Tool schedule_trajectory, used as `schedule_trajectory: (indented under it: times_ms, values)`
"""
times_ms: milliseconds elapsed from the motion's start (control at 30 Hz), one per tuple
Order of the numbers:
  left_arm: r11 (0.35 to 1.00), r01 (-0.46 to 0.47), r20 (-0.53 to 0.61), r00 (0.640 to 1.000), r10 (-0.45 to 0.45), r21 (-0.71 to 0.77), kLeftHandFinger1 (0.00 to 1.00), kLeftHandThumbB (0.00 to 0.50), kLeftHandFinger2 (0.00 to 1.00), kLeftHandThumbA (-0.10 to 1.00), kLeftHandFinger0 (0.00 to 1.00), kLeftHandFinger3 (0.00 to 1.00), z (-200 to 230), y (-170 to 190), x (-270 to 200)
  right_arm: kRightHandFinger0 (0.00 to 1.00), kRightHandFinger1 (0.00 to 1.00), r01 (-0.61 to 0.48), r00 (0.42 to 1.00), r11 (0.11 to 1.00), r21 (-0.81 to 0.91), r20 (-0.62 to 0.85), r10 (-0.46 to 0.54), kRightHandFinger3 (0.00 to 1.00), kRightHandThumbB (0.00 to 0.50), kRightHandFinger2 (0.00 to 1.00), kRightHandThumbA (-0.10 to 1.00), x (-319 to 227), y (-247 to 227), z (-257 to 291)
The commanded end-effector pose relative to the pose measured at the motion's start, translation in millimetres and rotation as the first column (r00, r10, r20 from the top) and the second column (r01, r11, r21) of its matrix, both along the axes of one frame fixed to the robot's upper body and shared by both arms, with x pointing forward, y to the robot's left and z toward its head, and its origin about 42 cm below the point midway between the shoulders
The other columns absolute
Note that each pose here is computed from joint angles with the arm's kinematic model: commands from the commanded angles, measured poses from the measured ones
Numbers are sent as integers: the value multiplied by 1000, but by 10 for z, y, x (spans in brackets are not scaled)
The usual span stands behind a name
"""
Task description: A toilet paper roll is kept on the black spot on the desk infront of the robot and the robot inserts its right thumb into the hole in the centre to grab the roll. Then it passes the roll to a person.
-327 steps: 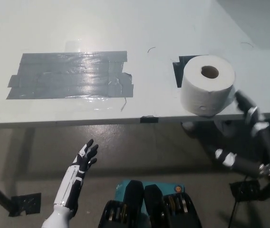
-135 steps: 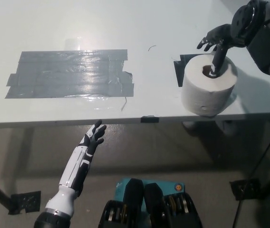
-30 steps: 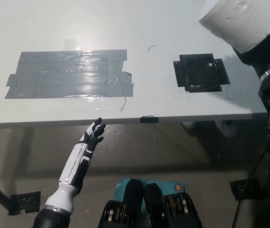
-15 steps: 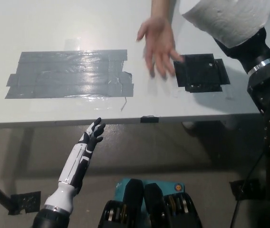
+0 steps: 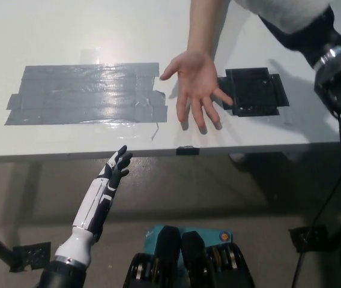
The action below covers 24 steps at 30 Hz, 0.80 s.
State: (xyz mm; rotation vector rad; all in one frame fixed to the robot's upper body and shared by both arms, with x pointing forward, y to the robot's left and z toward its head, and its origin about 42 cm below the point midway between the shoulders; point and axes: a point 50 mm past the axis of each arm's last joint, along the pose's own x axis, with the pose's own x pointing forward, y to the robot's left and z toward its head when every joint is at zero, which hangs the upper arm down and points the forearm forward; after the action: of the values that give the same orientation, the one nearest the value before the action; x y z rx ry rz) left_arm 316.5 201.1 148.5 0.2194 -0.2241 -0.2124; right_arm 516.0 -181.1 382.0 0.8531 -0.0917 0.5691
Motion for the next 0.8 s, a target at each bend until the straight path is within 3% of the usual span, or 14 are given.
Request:
schedule_trajectory:
  times_ms: [0, 100, 133, 300, 367, 400, 467, 567, 700, 767]
  values:
    - [1000, 24, 61, 998, -25, 11, 1000, 239, 1000, 1000, 1000, 1000, 143, -19, 46, 0, 347, 115, 993, 973, -198, 49, -108, 1000, 111, 838, -100, 213, 138, 601]
    - [1000, 27, 57, 998, -28, 14, 1000, 241, 1000, 1000, 1000, 1000, 156, -28, 44, 0, 319, 180, 984, 927, -330, 73, -165, 1000, 101, 848, -100, 362, 211, 708]
    - [999, 29, 57, 998, -30, 14, 1000, 243, 1000, 1000, 1000, 1000, 159, -34, 48, 0, 346, 222, 975, 896, -385, 73, -211, 1000, 100, 929, -100, 436, 254, 752]
    - [999, 41, 68, 997, -42, 15, 1000, 247, 1000, 1000, 1000, 1000, 186, -49, 67, 0, 465, 366, 929, 710, -602, 194, -314, 1000, 135, 970, -100, 617, 332, 841]
    - [999, 44, 72, 996, -45, 12, 1000, 240, 1000, 1000, 1000, 1000, 199, -53, 80, 15, 503, 443, 895, 573, -689, 298, -333, 879, 157, 942, -100, 671, 376, 886]
    - [999, 45, 71, 996, -45, 11, 1000, 236, 1000, 1000, 1000, 1000, 201, -55, 84, 0, 478, 467, 882, 510, -723, 336, -331, 774, 181, 899, -100, 696, 395, 901]
    - [999, 50, 73, 996, -50, 10, 1000, 235, 1000, 1000, 1000, 1000, 197, -52, 89, 21, 480, 500, 862, 407, -765, 395, -318, 733, 175, 891, -100, 722, 426, 908]
    - [999, 48, 73, 996, -49, 14, 1000, 230, 1000, 1000, 1000, 1000, 194, -51, 91, 47, 543, 517, 849, 311, -798, 433, -301, 746, 166, 905, -100, 730, 494, 905]
    - [999, 46, 71, 996, -47, 21, 1000, 243, 1000, 1000, 1000, 1000, 193, -51, 93, 0, 424, 538, 834, 172, -826, 491, -251, 742, 179, 797, -100, 720, 625, 881]
    - [999, 48, 64, 997, -50, 19, 1000, 245, 1000, 1000, 1000, 1000, 183, -52, 86, 8, 462, 538, 835, 134, -832, 503, -224, 761, 176, 837, -100, 723, 668, 827]
